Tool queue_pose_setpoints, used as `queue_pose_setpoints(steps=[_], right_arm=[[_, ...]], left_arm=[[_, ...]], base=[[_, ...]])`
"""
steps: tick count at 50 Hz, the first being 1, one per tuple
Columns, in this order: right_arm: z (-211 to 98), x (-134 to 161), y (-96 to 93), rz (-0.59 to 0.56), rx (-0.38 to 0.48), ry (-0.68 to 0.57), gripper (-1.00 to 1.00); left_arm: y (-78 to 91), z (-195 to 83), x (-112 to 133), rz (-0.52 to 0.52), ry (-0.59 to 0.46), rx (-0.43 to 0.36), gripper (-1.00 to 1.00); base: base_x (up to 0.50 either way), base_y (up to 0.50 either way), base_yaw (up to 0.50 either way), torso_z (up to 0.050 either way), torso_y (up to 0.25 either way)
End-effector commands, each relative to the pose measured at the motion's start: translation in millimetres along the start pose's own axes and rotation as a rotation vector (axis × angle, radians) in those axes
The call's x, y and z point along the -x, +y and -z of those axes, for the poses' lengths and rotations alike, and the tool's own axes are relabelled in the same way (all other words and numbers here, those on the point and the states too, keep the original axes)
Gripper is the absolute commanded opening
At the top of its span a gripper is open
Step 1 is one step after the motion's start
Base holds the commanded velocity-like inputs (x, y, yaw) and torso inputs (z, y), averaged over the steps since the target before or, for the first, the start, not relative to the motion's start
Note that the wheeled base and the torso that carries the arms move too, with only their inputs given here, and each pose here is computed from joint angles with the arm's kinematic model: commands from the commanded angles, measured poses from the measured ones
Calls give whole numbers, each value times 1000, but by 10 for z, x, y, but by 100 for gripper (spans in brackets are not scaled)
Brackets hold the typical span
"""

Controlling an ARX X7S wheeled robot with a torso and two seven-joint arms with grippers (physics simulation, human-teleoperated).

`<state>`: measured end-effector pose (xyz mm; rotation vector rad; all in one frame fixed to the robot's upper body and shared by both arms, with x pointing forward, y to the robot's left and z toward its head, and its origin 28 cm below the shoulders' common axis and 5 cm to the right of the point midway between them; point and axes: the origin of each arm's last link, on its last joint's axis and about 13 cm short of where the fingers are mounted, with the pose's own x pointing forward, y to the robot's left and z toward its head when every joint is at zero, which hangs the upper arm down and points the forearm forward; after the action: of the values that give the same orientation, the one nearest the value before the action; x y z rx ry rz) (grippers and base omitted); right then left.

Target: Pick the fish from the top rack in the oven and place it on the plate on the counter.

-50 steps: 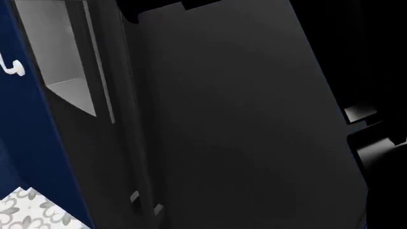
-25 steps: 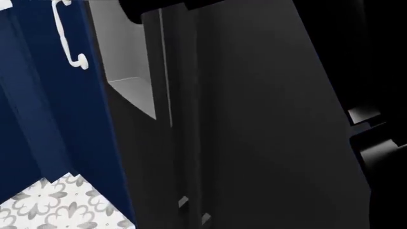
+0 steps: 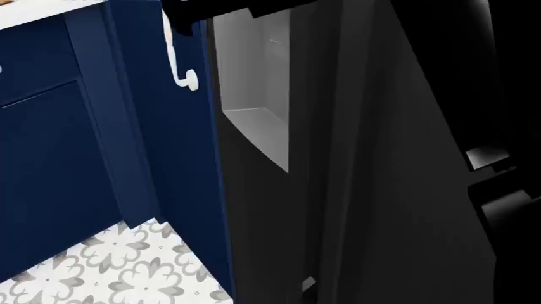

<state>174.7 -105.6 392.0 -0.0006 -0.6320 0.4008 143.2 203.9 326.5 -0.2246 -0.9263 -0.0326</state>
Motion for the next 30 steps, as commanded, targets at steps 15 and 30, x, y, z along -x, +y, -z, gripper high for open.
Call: queue_pose_setpoints(steps=[15, 30], right_arm=[[-12, 3, -11, 5, 3, -9, -100], [-3, 10, -22, 6, 0, -10, -100]], left_arm=[[-8, -8, 0, 3, -1, 1, 100], [-22, -9, -1, 8, -1, 2, 100]], base=[[56, 71, 500, 0, 0], [55, 84, 500, 0, 0]])
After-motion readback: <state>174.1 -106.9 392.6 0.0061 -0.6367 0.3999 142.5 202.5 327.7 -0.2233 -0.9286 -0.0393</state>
